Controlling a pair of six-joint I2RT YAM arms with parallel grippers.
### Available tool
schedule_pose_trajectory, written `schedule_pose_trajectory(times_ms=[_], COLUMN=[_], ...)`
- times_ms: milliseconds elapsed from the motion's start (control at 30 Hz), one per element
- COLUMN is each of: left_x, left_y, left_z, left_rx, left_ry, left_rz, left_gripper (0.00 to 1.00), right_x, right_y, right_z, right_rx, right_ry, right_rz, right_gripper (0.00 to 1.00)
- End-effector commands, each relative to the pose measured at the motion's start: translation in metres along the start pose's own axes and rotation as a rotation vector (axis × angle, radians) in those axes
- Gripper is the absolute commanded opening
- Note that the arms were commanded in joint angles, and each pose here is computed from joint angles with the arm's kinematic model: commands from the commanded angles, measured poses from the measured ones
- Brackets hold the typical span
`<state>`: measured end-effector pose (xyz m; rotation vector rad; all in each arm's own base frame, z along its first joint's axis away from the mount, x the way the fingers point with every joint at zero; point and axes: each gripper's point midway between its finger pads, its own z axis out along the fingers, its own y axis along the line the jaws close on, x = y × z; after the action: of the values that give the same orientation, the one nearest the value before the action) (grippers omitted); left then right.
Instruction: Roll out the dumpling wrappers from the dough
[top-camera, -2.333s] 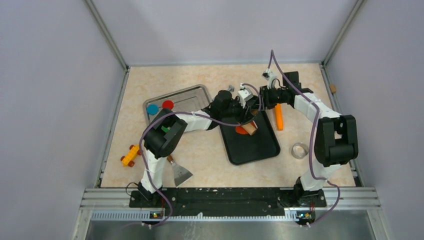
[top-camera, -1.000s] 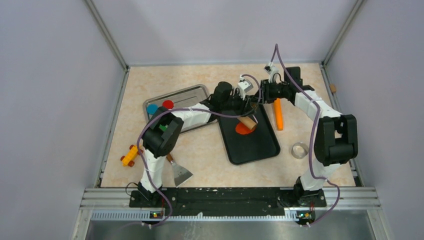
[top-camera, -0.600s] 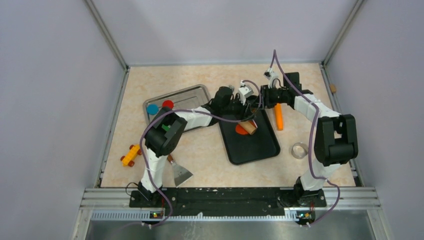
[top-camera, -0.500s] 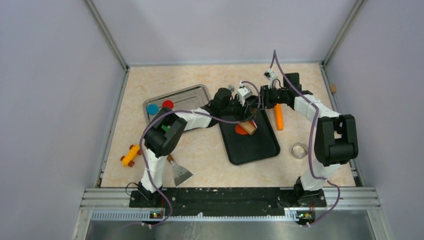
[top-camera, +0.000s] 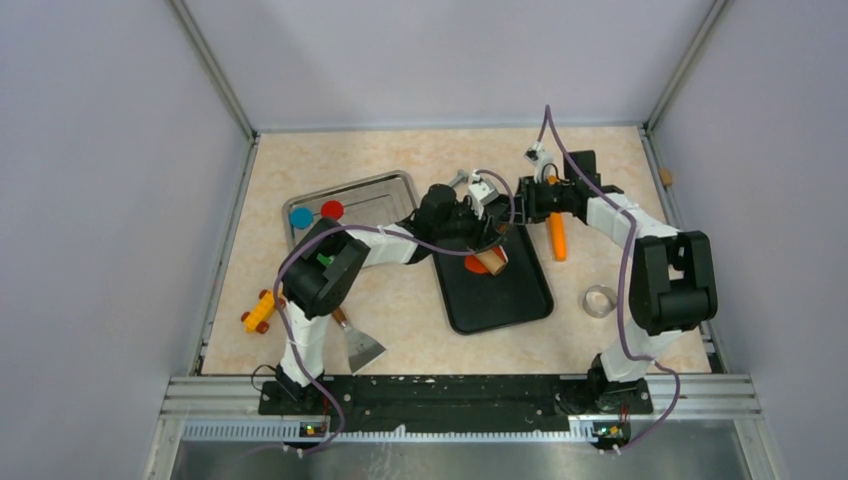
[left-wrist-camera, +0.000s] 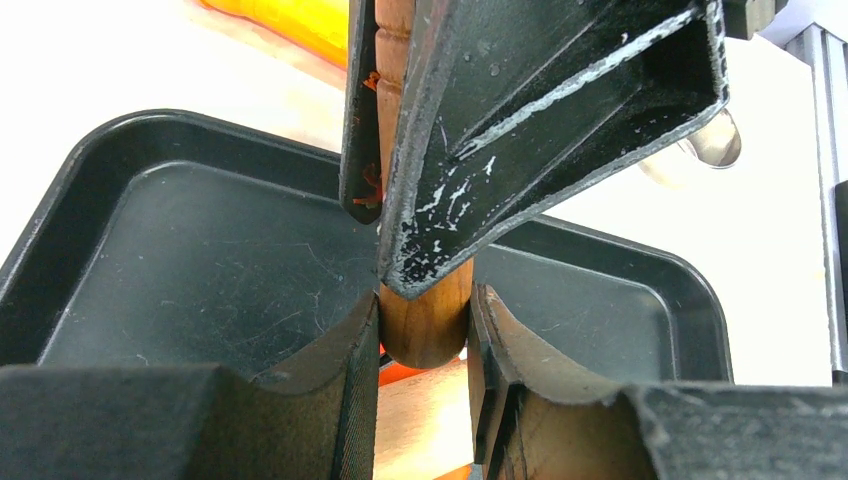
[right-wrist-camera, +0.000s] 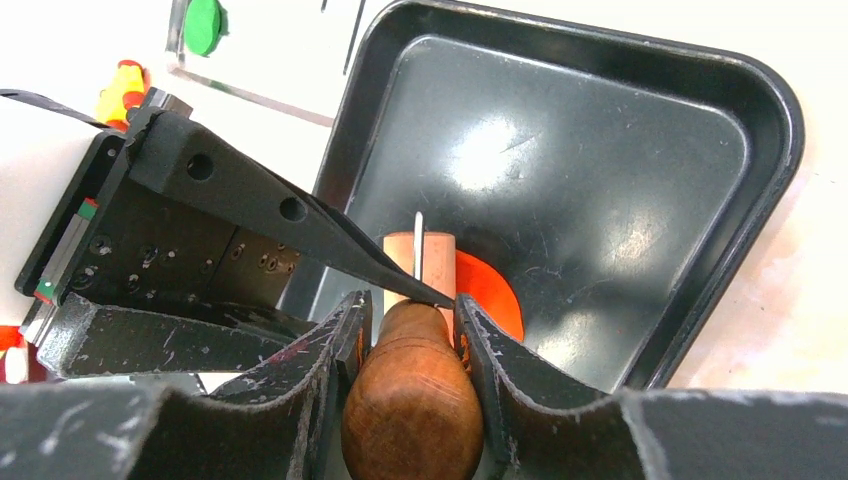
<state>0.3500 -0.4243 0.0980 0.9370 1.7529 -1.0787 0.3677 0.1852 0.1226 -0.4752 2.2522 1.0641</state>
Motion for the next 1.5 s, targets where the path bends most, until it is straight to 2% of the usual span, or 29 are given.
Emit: schedule_pose_trajectory(times_ms=[0,233,433,700,1033,1167,1300,1467], left_x=[0.014,-0.049,-0.063,-0.026,0.05,0.068,0.078,0.067], left_y=[0.019,0.011,0.007,0.009,0.019,0.022,0.021,0.023], left_z=[-0.016,-0.002,-0.002,-0.009,-0.017,-0.025,-0.034,-0.036], left_rx=[-0.093,-0.05,-0.049,-0.065,-0.092,-0.118,-0.125,-0.138], left_ry=[0.07,-0.028,-0.039,0.024,0.152,0.209,0.232,0.215], left_rz=[-0.056,-0.008,0.001,-0.009,-0.037,-0.057,-0.074,-0.062], left_gripper=[0.0,0.0,0.0,0.0,0.0,0.0,0.0,0.0], right_x=[-0.014,-0.054,-0.048,-0.026,0.012,0.031,0.042,0.037], right_y=[0.027,0.051,0.064,0.054,0.014,0.003,0.0,0.007], right_z=[-0.018,-0.039,-0.042,-0.029,0.005,0.014,0.019,0.015], right_rx=[-0.02,-0.056,-0.124,-0.158,-0.056,-0.027,-0.019,-0.023], right_ry=[0.002,-0.082,-0.076,-0.05,0.051,0.085,0.101,0.097], right_rz=[-0.031,-0.011,-0.013,-0.023,-0.042,-0.021,-0.016,-0.08], right_gripper=[0.0,0.0,0.0,0.0,0.0,0.0,0.0,0.0])
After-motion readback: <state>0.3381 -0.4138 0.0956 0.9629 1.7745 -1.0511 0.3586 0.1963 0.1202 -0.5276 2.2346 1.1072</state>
